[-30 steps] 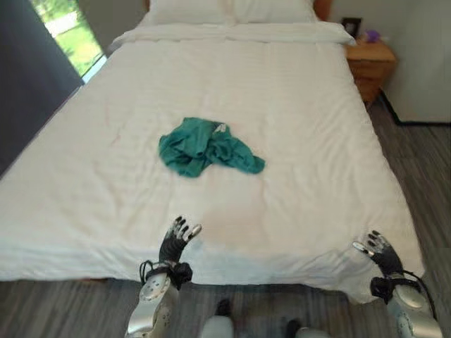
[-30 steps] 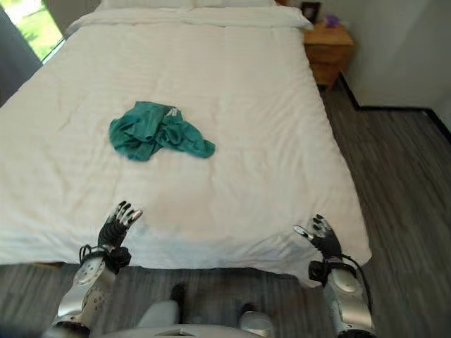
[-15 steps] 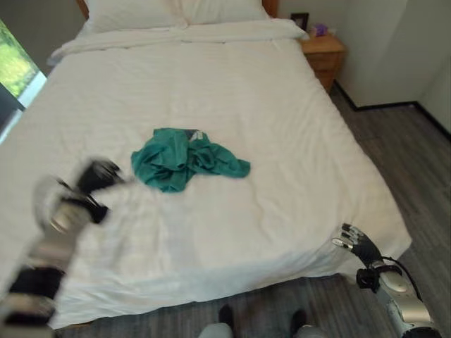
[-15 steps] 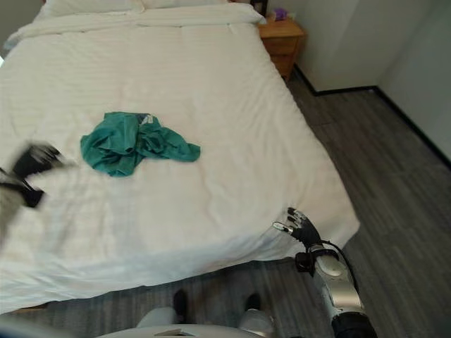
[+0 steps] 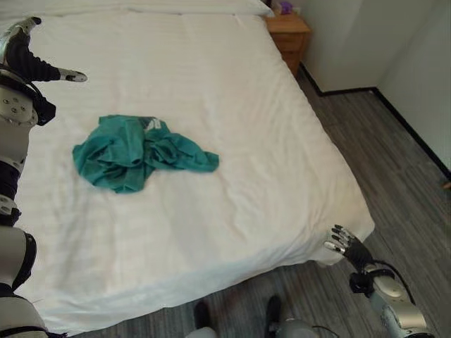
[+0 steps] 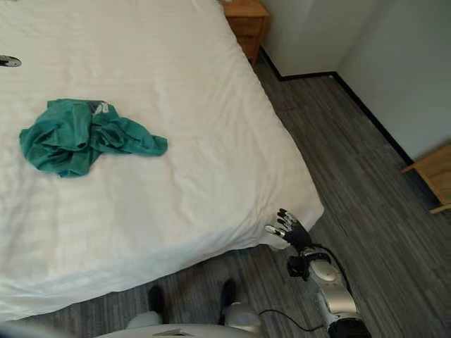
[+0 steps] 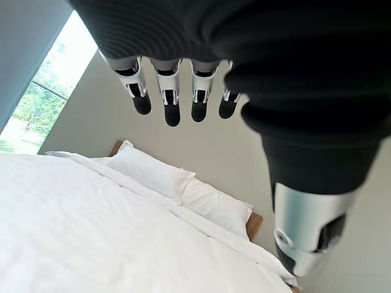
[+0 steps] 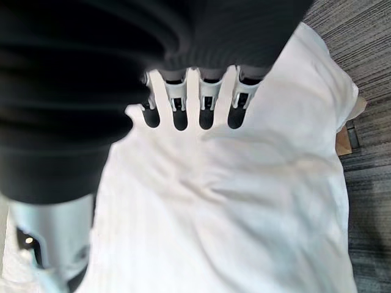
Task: Pick up bed clothes into laundry basket.
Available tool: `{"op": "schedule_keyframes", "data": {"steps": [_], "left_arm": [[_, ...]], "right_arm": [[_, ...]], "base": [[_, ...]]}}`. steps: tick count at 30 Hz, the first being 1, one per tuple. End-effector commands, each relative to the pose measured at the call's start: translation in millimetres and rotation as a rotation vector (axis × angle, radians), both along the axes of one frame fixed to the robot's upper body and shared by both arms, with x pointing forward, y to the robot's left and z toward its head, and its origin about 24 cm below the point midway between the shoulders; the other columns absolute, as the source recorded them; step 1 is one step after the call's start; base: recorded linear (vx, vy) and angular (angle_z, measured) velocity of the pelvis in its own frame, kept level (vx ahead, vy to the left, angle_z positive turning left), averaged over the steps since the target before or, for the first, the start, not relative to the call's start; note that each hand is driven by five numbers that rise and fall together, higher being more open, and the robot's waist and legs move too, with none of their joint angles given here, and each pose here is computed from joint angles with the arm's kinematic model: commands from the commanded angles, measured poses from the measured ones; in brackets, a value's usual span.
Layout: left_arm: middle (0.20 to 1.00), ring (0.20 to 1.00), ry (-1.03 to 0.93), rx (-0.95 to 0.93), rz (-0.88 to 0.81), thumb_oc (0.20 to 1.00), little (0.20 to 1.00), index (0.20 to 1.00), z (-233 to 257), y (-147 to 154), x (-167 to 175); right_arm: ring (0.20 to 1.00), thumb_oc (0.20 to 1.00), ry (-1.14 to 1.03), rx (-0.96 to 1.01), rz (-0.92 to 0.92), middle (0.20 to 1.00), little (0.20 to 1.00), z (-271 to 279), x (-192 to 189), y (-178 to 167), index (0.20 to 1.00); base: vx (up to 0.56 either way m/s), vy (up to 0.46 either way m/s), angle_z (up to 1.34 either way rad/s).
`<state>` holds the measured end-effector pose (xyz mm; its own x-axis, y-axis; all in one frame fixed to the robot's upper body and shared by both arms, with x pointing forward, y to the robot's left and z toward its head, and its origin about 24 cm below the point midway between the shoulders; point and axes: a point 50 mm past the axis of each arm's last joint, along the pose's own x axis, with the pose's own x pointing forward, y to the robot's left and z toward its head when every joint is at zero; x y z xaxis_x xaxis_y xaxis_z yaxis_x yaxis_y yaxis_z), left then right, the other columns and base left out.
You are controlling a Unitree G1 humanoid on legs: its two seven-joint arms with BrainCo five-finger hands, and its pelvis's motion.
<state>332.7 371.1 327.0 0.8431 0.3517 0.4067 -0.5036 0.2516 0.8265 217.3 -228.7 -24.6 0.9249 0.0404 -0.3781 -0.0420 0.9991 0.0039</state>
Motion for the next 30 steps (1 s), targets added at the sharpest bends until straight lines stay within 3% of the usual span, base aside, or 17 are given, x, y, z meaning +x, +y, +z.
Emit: {"op": "schedule_keyframes", "data": {"steps": [1,8,10,18,30], "left_arm": [[1.0,1.0,-0.099,0.043,0.062,1.0,1.0,1.0,41,4,-11],[1.0,1.0,-0.025,0.082,0.073,1.0,1.0,1.0,35,-2,-3],[1.0,1.0,0.03,0.092,-0.007,1.0,1.0,1.0,23,-13,4],[1.0,1.0,0.216,0.144,-0.014,1.0,1.0,1.0,-18,-21,19],[1.0,1.0,0.466,0.279,0.248,1.0,1.0,1.0,-67,0,27]], "right_arm": [[1.0,1.0,-0.145,0.018,0.0,1.0,1.0,27,18,-3,1.0],[1.0,1.0,-0.133,0.032,-0.017,1.0,1.0,24,15,-2,1.0],[1.0,1.0,-0.121,0.034,-0.02,1.0,1.0,22,12,-4,1.0],[1.0,1.0,-0.135,0.017,-0.016,1.0,1.0,26,14,-5,1.0],[1.0,1.0,-0.138,0.024,0.003,1.0,1.0,24,4,-2,1.0]], "base": [[-0.01,-0.008,-0.03],[0.0,-0.013,0.01],[0.0,0.0,0.0],[-0.03,-0.018,0.06],[-0.03,-0.035,0.08]]}}
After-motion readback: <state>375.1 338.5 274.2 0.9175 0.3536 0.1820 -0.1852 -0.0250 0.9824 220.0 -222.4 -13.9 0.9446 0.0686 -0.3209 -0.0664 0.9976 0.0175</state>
